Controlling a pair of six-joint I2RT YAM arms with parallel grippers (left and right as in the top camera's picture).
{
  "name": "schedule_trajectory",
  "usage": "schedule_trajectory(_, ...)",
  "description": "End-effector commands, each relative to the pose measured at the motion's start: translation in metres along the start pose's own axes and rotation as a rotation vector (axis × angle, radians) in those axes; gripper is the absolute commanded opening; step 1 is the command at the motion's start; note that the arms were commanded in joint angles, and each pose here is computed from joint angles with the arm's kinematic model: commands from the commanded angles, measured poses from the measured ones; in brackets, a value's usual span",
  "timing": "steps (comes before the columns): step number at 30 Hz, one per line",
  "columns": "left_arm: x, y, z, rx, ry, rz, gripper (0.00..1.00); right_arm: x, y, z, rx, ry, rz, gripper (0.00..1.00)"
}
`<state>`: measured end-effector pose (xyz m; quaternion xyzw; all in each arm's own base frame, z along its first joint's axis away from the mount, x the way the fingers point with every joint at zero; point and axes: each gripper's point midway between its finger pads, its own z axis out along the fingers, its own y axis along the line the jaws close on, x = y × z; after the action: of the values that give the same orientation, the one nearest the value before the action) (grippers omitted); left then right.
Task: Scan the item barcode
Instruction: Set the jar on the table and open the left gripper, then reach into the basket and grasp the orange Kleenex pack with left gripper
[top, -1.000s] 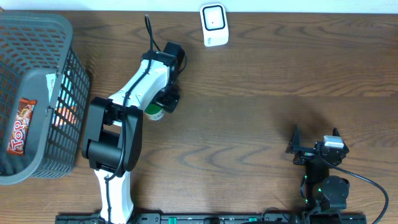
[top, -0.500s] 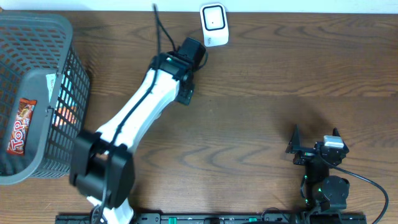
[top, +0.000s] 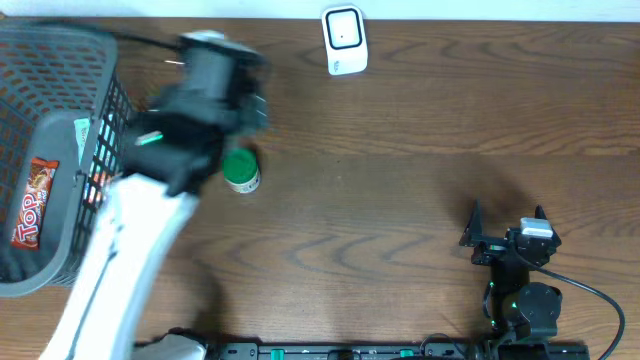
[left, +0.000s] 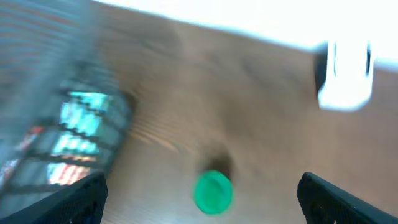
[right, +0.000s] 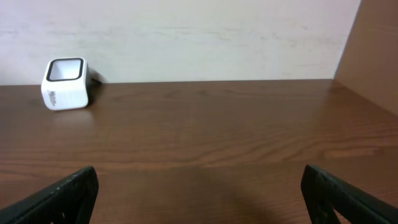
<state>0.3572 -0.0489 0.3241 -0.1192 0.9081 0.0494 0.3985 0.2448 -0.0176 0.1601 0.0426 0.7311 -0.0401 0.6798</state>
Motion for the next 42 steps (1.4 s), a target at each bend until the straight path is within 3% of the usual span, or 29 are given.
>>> schedule_trajectory(1,-0.040,0.082,-0.045,-0.097,-0.120,-0.242,0.98,0.001,0.002,0.000,-0.008,0.003,-0.012,0.99)
schedule_trajectory(5,-0.040,0.157,-0.057,-0.214,-0.097,-0.374,0.98,0.001,0.002,0.000,-0.008,0.003,-0.012,0.99)
schedule_trajectory(9,-0.015,0.218,-0.045,-0.266,0.013,-0.551,0.98,0.001,0.002,0.000,-0.008,0.003,-0.012,0.99)
schedule_trajectory(14,0.013,0.268,-0.016,-0.372,0.142,-0.716,0.98,0.001,0.002,0.000,-0.008,0.003,-0.012,0.99)
schedule_trajectory(19,0.036,0.277,0.026,-0.393,0.302,-0.733,0.98,0.001,0.002,0.000,-0.008,0.003,-0.012,0.99)
schedule_trajectory(24,0.078,0.273,0.064,-0.465,0.488,-0.958,0.98,0.001,0.002,0.000,-0.008,0.003,-0.012,0.99)
schedule_trajectory(30,0.116,0.263,0.110,-0.468,0.656,-1.082,0.98,0.001,0.002,0.000,-0.008,0.003,-0.012,0.99)
schedule_trajectory(42,0.155,0.271,0.172,-0.512,0.671,-1.167,0.98,0.001,0.002,0.000,-0.008,0.003,-0.012,0.99)
